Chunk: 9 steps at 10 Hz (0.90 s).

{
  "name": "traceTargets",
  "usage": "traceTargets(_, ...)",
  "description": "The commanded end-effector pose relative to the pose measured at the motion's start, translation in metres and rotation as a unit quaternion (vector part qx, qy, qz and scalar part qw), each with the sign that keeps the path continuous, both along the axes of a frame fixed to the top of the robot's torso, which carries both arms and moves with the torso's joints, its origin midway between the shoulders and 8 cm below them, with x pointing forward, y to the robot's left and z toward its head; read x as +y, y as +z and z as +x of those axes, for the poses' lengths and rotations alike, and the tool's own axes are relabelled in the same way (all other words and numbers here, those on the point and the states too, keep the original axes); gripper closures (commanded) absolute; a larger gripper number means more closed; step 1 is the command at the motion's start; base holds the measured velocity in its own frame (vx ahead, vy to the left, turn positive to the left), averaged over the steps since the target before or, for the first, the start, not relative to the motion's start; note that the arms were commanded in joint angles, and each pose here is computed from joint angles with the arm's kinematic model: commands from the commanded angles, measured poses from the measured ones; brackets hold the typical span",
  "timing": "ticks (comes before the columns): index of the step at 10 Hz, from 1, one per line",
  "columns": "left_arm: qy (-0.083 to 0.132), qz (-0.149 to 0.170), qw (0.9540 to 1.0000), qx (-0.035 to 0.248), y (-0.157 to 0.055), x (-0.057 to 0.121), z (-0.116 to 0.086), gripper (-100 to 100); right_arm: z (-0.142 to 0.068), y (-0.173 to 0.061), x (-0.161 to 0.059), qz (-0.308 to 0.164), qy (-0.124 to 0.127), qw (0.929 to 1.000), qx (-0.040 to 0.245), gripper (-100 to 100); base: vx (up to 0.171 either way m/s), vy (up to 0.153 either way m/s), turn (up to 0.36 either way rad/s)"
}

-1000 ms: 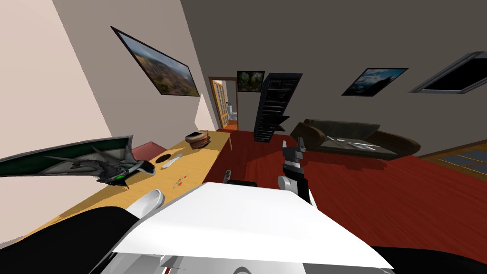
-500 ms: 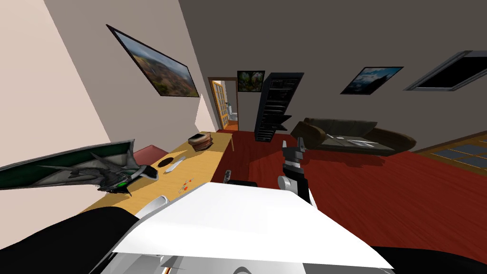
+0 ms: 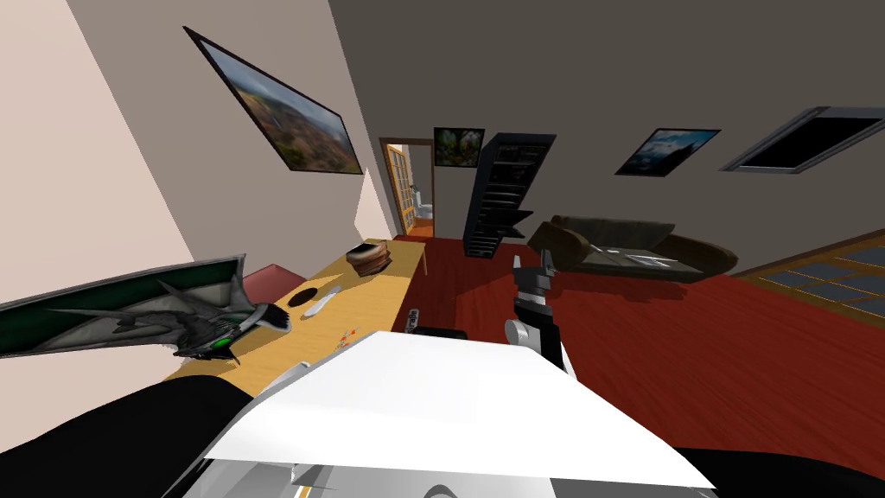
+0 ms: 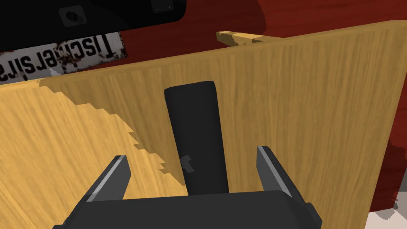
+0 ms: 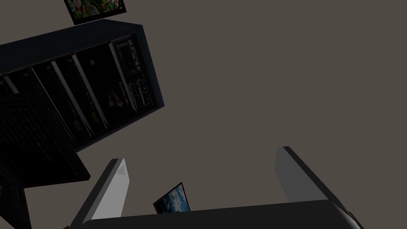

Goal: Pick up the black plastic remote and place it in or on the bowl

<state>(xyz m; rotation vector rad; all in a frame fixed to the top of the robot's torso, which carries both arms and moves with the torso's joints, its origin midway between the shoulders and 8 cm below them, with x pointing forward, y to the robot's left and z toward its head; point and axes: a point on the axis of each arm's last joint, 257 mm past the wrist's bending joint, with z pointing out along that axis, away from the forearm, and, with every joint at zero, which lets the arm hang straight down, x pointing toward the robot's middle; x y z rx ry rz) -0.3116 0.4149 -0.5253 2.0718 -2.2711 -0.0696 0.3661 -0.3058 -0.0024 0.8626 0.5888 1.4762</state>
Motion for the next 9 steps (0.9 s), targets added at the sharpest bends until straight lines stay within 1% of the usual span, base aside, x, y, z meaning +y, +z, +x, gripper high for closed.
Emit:
traceTargets(1,0.000,0.000,1.0000,0.000,0.000,0.000,0.000,0,0.000,0.000,0.000,0.000,0.000,1.0000,0.000,0,0.000,0.000,0.000)
traceTargets(2,0.018,0.000,0.9998,0.000,-0.008,-0.007,0.003,-100,0.000,0.000,0.000,0.000,0.000,1.0000,0.000,0,-0.068,-0.005,-0.302)
traceTargets(5,0.059,-0.001,0.9982,0.001,-0.025,-0.023,0.010,-100,0.000,0.000,0.000,0.000,0.000,1.0000,0.000,0,-0.151,-0.040,-0.272)
traceTargets(6,0.050,-0.001,0.9987,0.001,-0.021,-0.019,0.009,-100,0.000,0.000,0.000,0.000,0.000,1.0000,0.000,0,-0.068,-0.013,-0.037)
traceTargets(7,0.052,-0.001,0.9986,0.001,-0.022,-0.019,0.009,100,0.000,0.000,0.000,0.000,0.000,1.0000,0.000,0,-0.013,-0.003,0.009)
traceTargets(9,0.052,-0.001,0.9986,0.000,-0.022,-0.019,0.009,100,0.000,0.000,0.000,0.000,0.000,1.0000,0.000,0,-0.003,0.000,-0.004)
